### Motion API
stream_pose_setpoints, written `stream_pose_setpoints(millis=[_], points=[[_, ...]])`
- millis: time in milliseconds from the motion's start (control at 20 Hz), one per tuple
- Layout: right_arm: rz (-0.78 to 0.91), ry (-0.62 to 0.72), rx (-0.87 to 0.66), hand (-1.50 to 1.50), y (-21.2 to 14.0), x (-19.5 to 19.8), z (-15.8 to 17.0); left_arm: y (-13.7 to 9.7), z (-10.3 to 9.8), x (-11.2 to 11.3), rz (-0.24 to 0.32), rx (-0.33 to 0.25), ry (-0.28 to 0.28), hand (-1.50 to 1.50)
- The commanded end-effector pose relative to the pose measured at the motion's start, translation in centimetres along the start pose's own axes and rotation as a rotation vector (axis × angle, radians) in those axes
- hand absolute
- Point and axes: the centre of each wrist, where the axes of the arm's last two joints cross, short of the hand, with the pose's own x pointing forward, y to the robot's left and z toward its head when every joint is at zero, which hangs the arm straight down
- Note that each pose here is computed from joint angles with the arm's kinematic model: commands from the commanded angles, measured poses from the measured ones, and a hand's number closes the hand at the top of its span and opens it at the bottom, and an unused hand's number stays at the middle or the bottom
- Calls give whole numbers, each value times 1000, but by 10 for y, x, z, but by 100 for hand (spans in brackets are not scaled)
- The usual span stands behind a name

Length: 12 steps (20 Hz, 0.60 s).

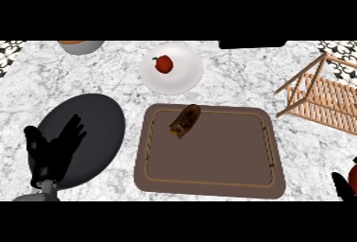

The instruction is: Pick the tomato from the tray and place it in the tiered shelf

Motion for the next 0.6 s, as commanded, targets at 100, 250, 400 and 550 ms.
stream_pose_setpoints(millis=[100,250,400,550], points=[[-4,22,-154,150,-75,24,29,16,-3,2,-11,-4,41,0],[-48,44,-227,150,-110,32,22,-6,-1,-1,-9,-11,35,0],[-34,62,-247,150,-154,38,14,6,-6,-8,-4,-32,34,0],[-77,110,-282,150,-190,29,0,-21,-11,2,-3,-56,38,0]])
